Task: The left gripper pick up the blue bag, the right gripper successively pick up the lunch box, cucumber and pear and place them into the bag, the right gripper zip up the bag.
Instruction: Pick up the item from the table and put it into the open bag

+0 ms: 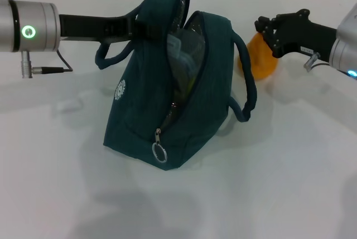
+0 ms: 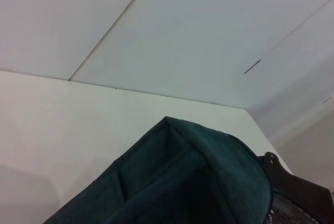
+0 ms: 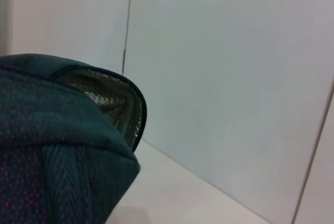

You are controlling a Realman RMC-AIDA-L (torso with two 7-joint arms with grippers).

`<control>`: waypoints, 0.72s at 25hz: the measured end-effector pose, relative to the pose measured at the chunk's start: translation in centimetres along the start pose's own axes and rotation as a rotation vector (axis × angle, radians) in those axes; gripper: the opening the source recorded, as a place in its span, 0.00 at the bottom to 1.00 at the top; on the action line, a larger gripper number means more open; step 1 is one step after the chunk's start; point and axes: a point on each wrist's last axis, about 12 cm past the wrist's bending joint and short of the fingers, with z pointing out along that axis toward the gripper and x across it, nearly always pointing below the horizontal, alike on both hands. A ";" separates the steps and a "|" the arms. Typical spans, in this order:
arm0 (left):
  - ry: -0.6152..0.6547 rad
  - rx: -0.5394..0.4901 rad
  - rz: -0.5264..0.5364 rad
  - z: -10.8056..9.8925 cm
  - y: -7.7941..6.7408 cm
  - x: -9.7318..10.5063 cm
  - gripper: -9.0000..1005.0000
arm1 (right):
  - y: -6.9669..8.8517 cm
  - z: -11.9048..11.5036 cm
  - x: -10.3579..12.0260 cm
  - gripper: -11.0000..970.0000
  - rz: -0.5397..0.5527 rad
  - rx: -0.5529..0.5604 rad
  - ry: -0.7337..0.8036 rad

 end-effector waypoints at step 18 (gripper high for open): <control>-0.040 0.129 -0.038 -0.7 -0.8 1.6 0.07 | -1.5 -7.6 -1.6 0.05 0.080 -0.033 -0.297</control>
